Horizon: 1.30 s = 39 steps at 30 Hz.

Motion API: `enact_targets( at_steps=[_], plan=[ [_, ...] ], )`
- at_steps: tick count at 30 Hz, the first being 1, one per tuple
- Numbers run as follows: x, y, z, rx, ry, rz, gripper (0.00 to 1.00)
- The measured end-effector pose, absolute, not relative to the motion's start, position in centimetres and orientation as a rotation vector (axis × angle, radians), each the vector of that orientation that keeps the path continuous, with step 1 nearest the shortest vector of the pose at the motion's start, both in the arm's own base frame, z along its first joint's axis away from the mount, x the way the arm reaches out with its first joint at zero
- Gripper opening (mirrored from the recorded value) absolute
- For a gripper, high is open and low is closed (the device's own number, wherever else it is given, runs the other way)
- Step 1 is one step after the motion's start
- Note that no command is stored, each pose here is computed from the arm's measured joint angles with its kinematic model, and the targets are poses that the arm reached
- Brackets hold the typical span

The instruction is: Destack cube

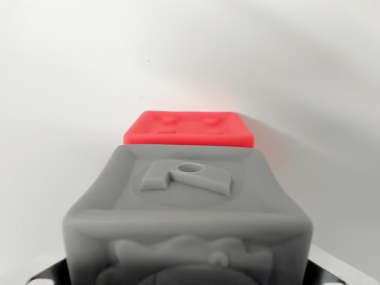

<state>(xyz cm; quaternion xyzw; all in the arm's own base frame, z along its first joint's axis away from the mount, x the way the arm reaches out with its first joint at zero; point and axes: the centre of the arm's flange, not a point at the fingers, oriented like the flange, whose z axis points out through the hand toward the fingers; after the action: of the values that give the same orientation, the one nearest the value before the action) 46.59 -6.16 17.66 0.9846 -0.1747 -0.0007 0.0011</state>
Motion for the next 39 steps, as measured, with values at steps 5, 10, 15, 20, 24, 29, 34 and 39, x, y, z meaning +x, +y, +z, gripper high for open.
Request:
enact_targets(
  at_steps=[5, 10, 15, 20, 24, 29, 34, 39],
  plan=[
    [46.6, -6.2, 18.3, 3.092, -0.549, -0.003, 0.0],
    [46.6, -6.2, 19.1, 3.092, -0.549, -0.002, 0.0],
    [46.6, -6.2, 19.9, 3.093, -0.549, -0.002, 0.0],
    [46.6, -6.2, 20.9, 3.093, -0.549, -0.001, 0.0],
    [46.6, -6.2, 21.8, 3.094, -0.549, -0.001, 0.0],
    [46.6, -6.1, 23.2, 3.094, -0.548, 0.002, 0.0],
    [46.6, -6.1, 24.4, 3.095, -0.548, 0.002, 0.0],
    [46.5, -6.1, 25.7, 3.095, -0.548, 0.001, 0.0]
  ],
)
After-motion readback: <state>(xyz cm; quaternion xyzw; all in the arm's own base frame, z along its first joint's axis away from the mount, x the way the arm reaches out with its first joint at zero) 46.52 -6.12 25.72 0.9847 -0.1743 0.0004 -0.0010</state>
